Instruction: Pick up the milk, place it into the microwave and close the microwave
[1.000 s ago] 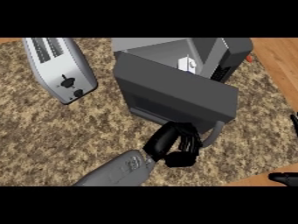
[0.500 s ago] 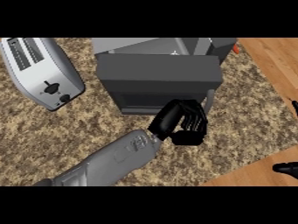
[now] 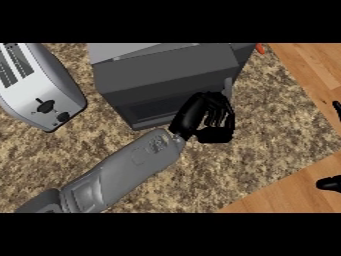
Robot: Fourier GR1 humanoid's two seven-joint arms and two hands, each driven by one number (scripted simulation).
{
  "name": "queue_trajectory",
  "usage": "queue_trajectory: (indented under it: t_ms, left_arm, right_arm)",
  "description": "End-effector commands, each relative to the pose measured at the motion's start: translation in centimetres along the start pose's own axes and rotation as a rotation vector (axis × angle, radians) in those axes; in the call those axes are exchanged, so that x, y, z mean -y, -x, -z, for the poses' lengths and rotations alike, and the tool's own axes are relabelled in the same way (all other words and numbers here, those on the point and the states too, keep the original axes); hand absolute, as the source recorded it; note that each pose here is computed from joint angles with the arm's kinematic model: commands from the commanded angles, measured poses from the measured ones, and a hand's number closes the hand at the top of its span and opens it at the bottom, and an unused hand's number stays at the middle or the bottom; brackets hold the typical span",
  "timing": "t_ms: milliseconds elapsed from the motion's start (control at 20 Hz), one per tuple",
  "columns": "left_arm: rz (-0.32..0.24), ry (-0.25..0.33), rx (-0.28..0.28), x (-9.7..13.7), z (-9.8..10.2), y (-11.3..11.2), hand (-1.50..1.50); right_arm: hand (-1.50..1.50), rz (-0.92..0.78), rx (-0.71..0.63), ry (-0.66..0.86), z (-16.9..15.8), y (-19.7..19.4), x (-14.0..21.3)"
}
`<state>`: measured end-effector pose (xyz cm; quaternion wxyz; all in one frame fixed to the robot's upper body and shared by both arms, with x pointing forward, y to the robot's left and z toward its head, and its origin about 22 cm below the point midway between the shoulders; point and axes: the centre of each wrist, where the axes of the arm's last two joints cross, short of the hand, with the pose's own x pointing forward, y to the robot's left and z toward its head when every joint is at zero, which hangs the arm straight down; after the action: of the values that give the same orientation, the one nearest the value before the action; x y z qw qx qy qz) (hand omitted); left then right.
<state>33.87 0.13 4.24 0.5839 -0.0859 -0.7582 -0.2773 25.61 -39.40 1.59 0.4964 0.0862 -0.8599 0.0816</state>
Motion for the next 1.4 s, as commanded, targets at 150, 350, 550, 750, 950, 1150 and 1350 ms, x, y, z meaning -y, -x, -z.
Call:
queue_trajectory:
  t_ms: [150,350,550,750,950,1150,1350]
  left_arm:
    - [-0.026,-0.026,0.076,0.3,2.5,-3.3,1.50]
    - [-0.026,-0.045,0.099,0.0,3.5,-4.5,1.50]
    - [-0.019,-0.047,0.113,-0.3,4.1,-5.0,1.50]
    - [-0.033,-0.053,0.101,-0.2,3.9,-4.6,1.50]
    - [-0.030,-0.059,0.088,-0.2,3.9,-4.5,1.50]
    - [-0.036,-0.071,0.090,-0.4,4.3,-5.0,1.50]
    - [-0.036,-0.083,0.089,-0.3,4.2,-4.9,1.50]
  right_arm:
    - [-1.50,0.083,0.058,-0.113,2.4,-0.7,-0.5]
    - [-1.50,0.119,0.054,-0.183,3.5,-1.2,-1.0]
    - [-1.50,0.123,0.043,-0.252,4.8,-1.8,-1.5]
    - [1.50,0.108,0.052,-0.413,6.5,-3.3,-2.1]
    - [1.50,0.117,0.098,-0.570,8.5,-5.0,-3.7]
    - [1.50,0.128,0.096,-0.641,9.1,-5.5,-5.4]
    - [1.50,0.150,0.111,-0.674,9.2,-5.9,-6.7]
